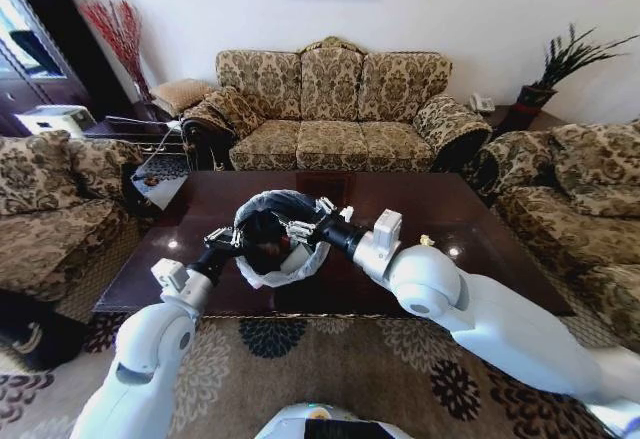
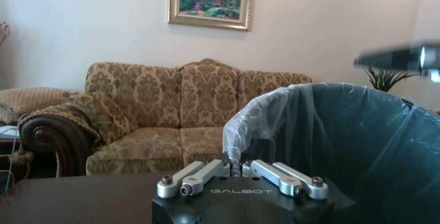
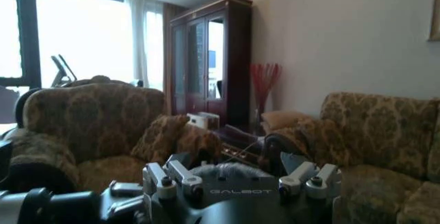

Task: Move to the front of the table and place the trash on the table into the trash bin.

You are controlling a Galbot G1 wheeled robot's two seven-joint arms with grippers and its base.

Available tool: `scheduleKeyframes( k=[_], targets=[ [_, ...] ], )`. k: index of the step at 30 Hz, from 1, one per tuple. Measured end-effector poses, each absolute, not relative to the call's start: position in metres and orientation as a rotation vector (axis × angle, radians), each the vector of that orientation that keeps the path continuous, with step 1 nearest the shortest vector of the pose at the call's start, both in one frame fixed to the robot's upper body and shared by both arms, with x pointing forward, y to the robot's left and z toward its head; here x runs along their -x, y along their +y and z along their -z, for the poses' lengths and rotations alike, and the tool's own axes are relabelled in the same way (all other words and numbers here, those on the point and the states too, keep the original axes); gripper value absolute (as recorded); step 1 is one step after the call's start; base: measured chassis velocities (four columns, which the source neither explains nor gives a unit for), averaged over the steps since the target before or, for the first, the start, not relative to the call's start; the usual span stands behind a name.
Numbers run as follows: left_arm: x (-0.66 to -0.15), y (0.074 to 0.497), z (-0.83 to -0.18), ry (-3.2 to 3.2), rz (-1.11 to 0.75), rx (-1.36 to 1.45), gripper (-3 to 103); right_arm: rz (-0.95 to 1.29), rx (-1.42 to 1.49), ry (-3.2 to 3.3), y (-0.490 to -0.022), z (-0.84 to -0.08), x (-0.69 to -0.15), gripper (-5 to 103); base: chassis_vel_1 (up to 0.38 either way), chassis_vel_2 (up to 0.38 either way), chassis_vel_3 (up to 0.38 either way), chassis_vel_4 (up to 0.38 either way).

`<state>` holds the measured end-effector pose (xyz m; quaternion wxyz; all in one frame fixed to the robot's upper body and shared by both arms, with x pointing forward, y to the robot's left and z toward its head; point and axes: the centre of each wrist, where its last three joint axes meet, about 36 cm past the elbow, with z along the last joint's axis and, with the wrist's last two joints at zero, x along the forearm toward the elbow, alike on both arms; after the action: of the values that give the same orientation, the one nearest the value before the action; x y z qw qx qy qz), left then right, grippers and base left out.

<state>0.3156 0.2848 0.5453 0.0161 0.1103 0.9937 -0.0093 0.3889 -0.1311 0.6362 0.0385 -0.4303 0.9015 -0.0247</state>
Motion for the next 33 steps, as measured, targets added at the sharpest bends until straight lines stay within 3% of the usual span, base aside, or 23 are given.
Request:
scheduleKeyframes(
  k=[2,3,6,14,25,33],
  targets=[
    [-0.315,0.285,-0.545,3.094,0.03,-0.337,3,0.054,1.239,2.782,-0.138,-0.641,-0.393,86,0.0,0.0,0.0,0.0],
    [-0.315,0.287,-0.545,3.094,0.028,-0.328,3,0.044,1.107,2.833,-0.154,-0.641,-0.405,96,0.0,0.0,0.0,0.0],
    [-0.315,0.288,-0.546,3.087,0.04,-0.321,3,0.072,0.893,2.913,-0.176,-0.631,-0.421,100,0.0,0.0,0.0,0.0],
    [-0.315,0.29,-0.549,3.071,0.062,-0.296,3,0.214,0.438,3.0,-0.196,-0.569,-0.45,100,0.0,0.0,0.0,0.0],
    [-0.311,0.291,-0.549,3.075,0.046,-0.305,3,0.174,0.298,3.107,-0.205,-0.522,-0.444,100,-0.023,0.023,0.019,-0.024],
    [-0.311,0.289,-0.546,3.083,0.057,-0.316,3,0.178,0.215,3.171,-0.21,-0.488,-0.437,100,-0.185,0.168,0.175,-0.171]
  ],
)
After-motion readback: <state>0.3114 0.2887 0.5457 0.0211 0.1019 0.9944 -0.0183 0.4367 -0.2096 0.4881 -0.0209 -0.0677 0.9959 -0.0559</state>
